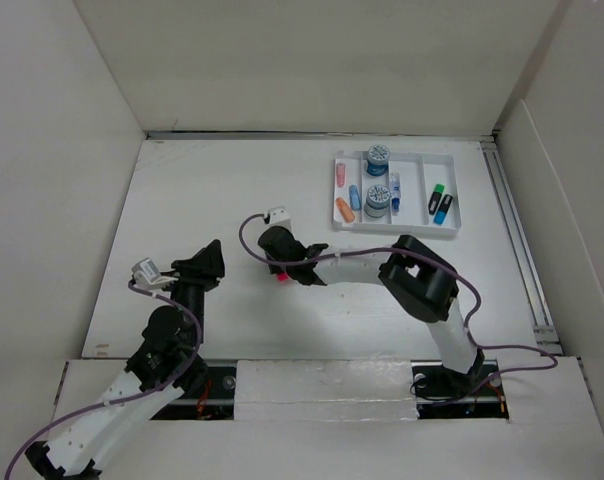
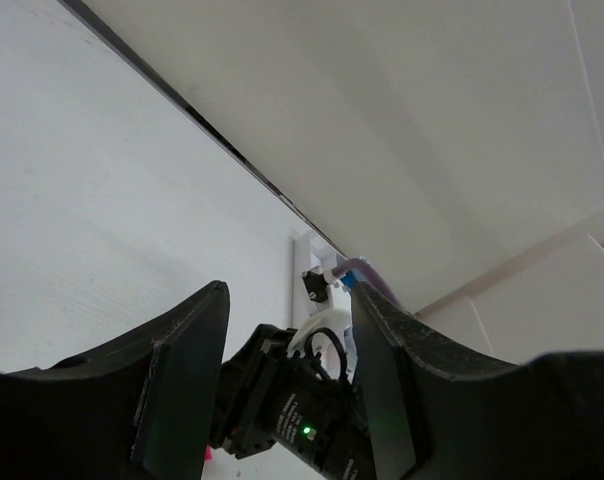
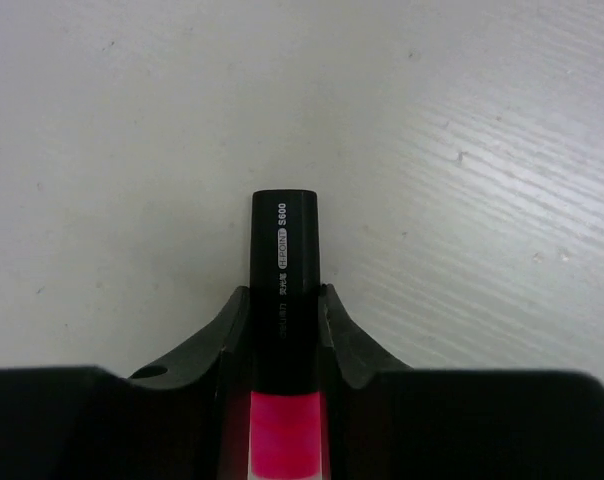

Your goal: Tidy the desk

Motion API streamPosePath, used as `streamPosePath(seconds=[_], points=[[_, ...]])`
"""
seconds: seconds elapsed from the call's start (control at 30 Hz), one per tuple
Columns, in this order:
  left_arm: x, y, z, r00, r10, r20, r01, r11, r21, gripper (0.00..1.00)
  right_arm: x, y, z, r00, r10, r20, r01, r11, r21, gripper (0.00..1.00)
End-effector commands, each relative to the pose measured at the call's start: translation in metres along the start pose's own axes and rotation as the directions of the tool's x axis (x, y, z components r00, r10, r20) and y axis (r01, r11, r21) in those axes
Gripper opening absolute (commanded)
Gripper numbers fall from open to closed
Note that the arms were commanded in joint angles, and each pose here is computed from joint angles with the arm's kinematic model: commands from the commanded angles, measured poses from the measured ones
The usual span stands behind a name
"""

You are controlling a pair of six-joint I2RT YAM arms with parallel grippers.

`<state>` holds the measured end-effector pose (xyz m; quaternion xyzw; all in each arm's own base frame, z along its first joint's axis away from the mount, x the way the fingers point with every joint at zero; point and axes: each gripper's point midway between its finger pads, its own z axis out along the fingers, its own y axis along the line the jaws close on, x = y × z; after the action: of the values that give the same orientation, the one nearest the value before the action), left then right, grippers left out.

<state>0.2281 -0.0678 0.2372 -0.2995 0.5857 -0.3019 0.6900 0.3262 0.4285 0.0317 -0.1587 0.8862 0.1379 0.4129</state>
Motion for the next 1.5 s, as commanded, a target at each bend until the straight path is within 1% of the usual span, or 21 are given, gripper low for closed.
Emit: streamPosePath(seconds=[0.0,0.03,0.1,0.13,0.17,0.23,0.27,0.37,0.4,0.47,0.5,0.63,0.77,0.83,0.93,1.0,1.1,1.17,1.27,1.33,1.47], points=[[0.0,-0.005,0.002,1.0,-0.013,0.007,0.013,1.0,0.015,0.48,0.019,-0.035,0.005,0.995,0.047,-0.092,-0.048,0.999,-0.015,0.18],[0.0,-0.006,0.002,1.0,-0.012,0.002,0.012,1.0,0.019,0.48,-0.011,-0.053,0.001,0.992,0.123,-0.031,-0.124,0.992,-0.032,0.15],[0.004,-0.008,0.003,1.0,-0.007,-0.007,0.007,1.0,0.029,0.48,-0.031,-0.068,-0.007,0.98,0.201,-0.002,-0.201,0.974,-0.101,0.1],[0.006,-0.007,0.004,1.0,-0.002,-0.01,0.003,1.0,0.028,0.48,-0.028,-0.083,-0.011,0.972,0.234,-0.008,-0.233,0.967,-0.098,0.1],[0.009,-0.008,0.005,1.0,0.004,-0.02,-0.004,1.0,0.03,0.48,-0.051,-0.105,-0.02,0.959,0.282,0.028,-0.277,0.954,-0.117,0.11],[0.011,-0.011,0.006,0.999,0.009,-0.034,-0.007,0.999,0.037,0.48,-0.066,-0.131,-0.03,0.946,0.318,0.061,-0.31,0.944,-0.116,0.11],[0.014,-0.012,0.007,0.999,0.015,-0.042,-0.013,0.999,0.04,0.48,-0.086,-0.157,-0.041,0.929,0.352,0.112,-0.341,0.934,-0.103,0.11],[0.023,-0.013,0.008,0.997,0.033,-0.065,-0.03,0.998,0.049,0.48,-0.105,-0.193,-0.061,0.904,0.394,0.168,-0.38,0.919,-0.106,0.11],[0.024,-0.012,0.009,0.997,0.039,-0.07,-0.036,0.998,0.045,0.48,-0.121,-0.222,-0.072,0.882,0.415,0.224,-0.405,0.91,-0.091,0.12],[0.027,-0.015,0.01,0.996,0.044,-0.084,-0.04,0.998,0.049,0.48,-0.128,-0.253,-0.082,0.863,0.43,0.266,-0.433,0.9,-0.051,0.12],[0.027,-0.017,0.01,0.995,0.044,-0.086,-0.04,0.998,0.057,0.48,-0.13,-0.287,-0.092,0.842,0.454,0.291,-0.474,0.88,0.0,0.12],[0.03,-0.017,0.011,0.994,0.049,-0.095,-0.044,0.997,0.056,0.48,-0.137,-0.355,-0.12,0.792,0.486,0.37,-0.549,0.832,0.084,0.12],[0.031,-0.015,0.011,0.995,0.048,-0.091,-0.043,0.997,0.057,0.48,-0.14,-0.347,-0.131,0.774,0.51,0.374,-0.548,0.836,-0.005,0.12],[0.031,-0.016,0.011,0.995,0.047,-0.091,-0.041,0.997,0.059,0.48,-0.13,-0.326,-0.126,0.787,0.517,0.336,-0.541,0.841,-0.027,0.12],[0.03,-0.018,0.01,0.994,0.048,-0.094,-0.043,0.997,0.062,0.48,-0.096,-0.294,-0.116,0.828,0.499,0.254,-0.522,0.853,0.026,0.15],[0.03,-0.016,0.01,0.994,0.051,-0.093,-0.045,0.997,0.06,0.48,-0.082,-0.281,-0.123,0.839,0.482,0.253,-0.512,0.856,0.068,0.2],[0.03,-0.019,0.009,0.994,0.046,-0.099,-0.039,0.997,0.07,0.48,-0.036,-0.272,-0.133,0.848,0.496,0.186,-0.521,0.845,0.12,0.36],[0.03,-0.019,0.009,0.995,0.042,-0.096,-0.034,0.997,0.075,0.48,-0.003,-0.272,-0.136,0.844,0.519,0.133,-0.535,0.831,0.152,0.55],[0.032,-0.019,0.01,0.994,0.044,-0.102,-0.037,0.996,0.076,0.48,0.031,-0.266,-0.14,0.838,0.543,0.057,-0.544,0.82,0.178,0.7],[0.034,-0.02,0.01,0.993,0.048,-0.107,-0.04,0.996,0.079,0.48,0.038,-0.26,-0.139,0.837,0.546,0.026,-0.541,0.822,0.179,0.74],[0.037,-0.019,0.011,0.991,0.06,-0.117,-0.052,0.996,0.069,0.48,0.039,-0.256,-0.128,0.853,0.522,-0.003,-0.51,0.835,0.208,0.75]])
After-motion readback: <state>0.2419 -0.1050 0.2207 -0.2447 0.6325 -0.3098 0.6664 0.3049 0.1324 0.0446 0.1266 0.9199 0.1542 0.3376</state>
